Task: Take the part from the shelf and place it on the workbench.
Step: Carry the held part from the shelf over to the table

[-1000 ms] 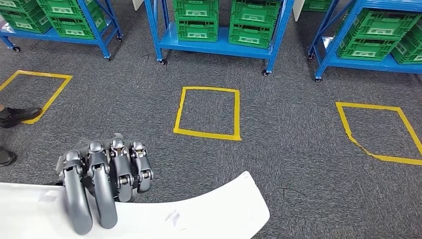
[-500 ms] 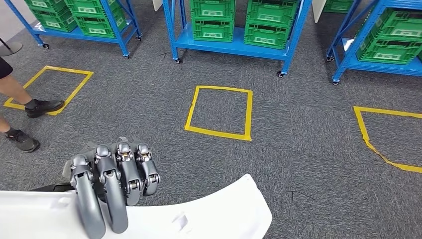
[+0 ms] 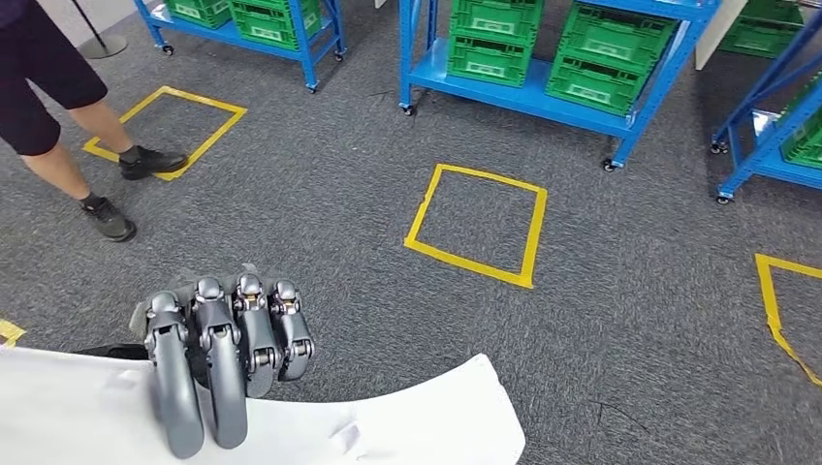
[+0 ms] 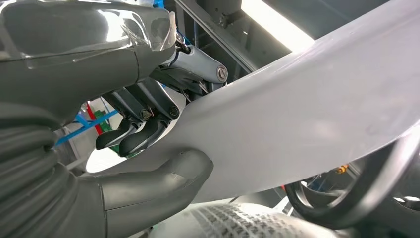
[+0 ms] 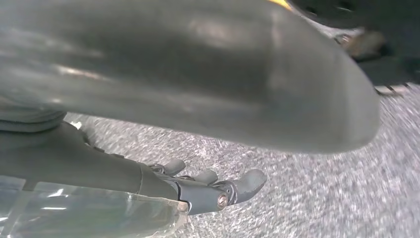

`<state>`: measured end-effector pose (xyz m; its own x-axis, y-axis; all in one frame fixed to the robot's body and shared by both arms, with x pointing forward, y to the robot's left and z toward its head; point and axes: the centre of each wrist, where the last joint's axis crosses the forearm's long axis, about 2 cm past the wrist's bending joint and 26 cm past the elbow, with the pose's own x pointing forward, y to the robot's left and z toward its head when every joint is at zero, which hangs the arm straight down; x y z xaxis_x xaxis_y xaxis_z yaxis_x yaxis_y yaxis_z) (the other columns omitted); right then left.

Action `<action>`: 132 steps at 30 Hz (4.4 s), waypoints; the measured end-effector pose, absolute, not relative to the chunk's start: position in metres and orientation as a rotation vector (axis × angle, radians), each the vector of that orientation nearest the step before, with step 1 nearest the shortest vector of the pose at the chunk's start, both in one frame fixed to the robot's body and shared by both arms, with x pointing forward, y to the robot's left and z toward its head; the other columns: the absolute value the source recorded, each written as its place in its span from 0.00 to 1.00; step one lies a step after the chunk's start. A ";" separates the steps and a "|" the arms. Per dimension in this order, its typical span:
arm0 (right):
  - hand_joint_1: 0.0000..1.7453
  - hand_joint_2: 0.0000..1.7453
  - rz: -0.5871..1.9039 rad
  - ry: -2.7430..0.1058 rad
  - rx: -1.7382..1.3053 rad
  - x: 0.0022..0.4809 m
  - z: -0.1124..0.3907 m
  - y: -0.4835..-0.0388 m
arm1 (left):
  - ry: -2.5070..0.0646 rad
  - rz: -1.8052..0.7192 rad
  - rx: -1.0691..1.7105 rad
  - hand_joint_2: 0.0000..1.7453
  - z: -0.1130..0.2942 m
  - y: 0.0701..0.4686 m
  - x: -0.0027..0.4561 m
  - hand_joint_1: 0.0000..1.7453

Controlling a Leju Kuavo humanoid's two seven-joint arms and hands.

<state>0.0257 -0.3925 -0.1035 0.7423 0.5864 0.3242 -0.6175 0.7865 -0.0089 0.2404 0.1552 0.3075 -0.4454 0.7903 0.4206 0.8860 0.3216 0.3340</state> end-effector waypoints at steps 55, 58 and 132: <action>0.00 0.00 0.483 -0.096 -0.034 0.011 -0.096 -0.419 | -2.303 -0.926 -1.642 1.00 0.298 0.150 0.243 1.00; 0.00 0.00 0.479 -0.094 -0.039 0.011 -0.096 -0.420 | -2.299 -0.937 -1.655 1.00 0.298 0.151 0.244 1.00; 0.00 0.00 0.476 -0.047 0.003 0.003 -0.098 -0.420 | -2.120 -0.889 -1.799 1.00 0.289 0.144 0.244 1.00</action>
